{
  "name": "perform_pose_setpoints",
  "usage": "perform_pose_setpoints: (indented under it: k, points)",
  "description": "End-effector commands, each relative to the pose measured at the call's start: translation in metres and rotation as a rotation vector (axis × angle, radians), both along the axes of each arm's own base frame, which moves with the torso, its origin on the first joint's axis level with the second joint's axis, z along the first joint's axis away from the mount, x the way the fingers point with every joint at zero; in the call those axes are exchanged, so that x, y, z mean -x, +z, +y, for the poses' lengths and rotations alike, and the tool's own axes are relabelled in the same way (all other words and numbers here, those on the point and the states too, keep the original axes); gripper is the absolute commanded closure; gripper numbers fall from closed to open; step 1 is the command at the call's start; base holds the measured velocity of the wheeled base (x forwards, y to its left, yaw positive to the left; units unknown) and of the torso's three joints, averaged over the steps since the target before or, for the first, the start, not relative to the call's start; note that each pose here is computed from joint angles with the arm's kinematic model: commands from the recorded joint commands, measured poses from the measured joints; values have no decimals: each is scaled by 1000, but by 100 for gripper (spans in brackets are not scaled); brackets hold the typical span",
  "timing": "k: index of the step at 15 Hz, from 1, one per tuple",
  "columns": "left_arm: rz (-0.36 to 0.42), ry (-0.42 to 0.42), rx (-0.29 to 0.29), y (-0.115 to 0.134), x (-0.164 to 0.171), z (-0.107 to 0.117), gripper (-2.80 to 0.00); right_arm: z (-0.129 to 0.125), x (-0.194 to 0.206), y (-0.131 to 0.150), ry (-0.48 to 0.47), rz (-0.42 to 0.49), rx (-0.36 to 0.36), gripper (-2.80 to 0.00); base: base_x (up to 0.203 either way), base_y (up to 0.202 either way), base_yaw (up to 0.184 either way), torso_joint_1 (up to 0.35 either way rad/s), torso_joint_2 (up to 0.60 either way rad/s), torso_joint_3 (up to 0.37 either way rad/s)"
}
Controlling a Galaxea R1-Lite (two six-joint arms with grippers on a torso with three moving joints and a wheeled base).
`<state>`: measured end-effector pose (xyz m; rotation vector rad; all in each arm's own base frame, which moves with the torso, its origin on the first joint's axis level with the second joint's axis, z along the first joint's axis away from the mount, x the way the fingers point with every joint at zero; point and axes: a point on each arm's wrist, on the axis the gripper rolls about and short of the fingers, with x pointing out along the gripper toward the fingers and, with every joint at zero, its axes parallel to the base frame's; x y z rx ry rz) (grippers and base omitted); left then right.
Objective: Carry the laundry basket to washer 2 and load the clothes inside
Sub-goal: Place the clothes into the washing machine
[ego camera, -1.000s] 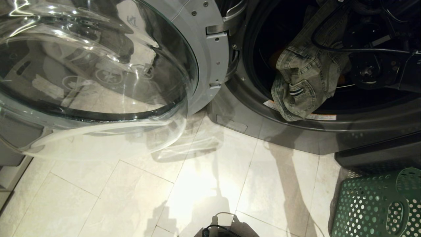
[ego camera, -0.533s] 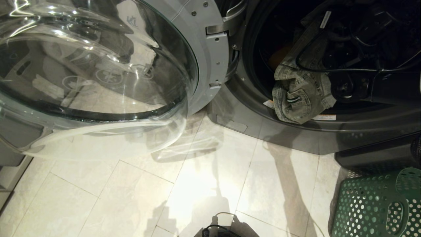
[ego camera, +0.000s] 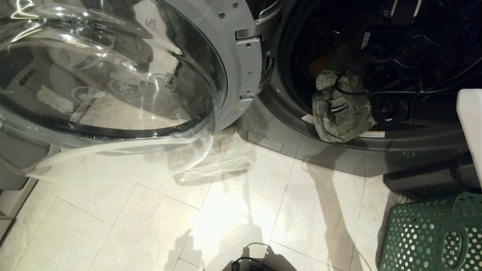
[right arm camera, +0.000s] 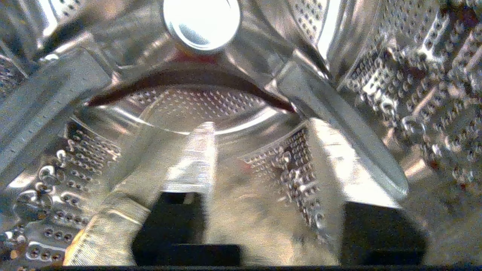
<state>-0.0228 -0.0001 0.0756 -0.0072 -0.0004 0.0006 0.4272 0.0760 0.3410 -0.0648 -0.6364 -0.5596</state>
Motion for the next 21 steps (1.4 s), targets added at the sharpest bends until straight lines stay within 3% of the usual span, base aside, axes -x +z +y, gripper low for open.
perform_pose_setpoints:
  k: [1, 4, 7, 8, 11, 13, 14, 16, 19, 20, 21]
  points:
    - [2, 1, 0, 0, 0, 0, 0, 0, 6, 8, 13, -23, 15, -280, 0, 0, 0, 0, 0, 0]
    - [1, 1, 0, 0, 0, 0, 0, -1, 12, 15, 15, -38, 17, -280, 0, 0, 0, 0, 0, 0]
    - [2, 1, 0, 0, 0, 0, 0, 6, 34, 34, 82, -63, 58, -280, 0, 0, 0, 0, 0, 0]
    - [2, 1, 0, 0, 0, 0, 0, 10, 46, 39, 108, -33, 62, -280, 0, 0, 0, 0, 0, 0]
    - [1, 1, 0, 0, 0, 0, 0, 22, 103, 44, 283, 183, 51, -280, 0, 0, 0, 0, 0, 0]
    - [2, 1, 0, 0, 0, 0, 0, 25, 130, 13, 391, 437, 55, -280, 0, 0, 0, 0, 0, 0]
    - [2, 1, 0, 0, 0, 0, 0, 26, 138, 2, 414, 512, 48, -280, 0, 0, 0, 0, 0, 0]
    - [2, 1, 0, 0, 0, 0, 0, 25, 143, -14, 360, 586, 20, -280, 0, 0, 0, 0, 0, 0]
    - [0, 1, 0, 0, 0, 0, 0, 25, 144, -52, 364, 706, 31, -280, 0, 0, 0, 0, 0, 0]
    - [2, 1, 0, 0, 0, 0, 0, 27, 140, -62, 376, 723, 7, -130, 0, 0, 0, 0, 0, 0]
    - [2, 1, 0, 0, 0, 0, 0, 29, 137, -64, 389, 713, -18, 0, 0, 0, 0, 0, 0, 0]
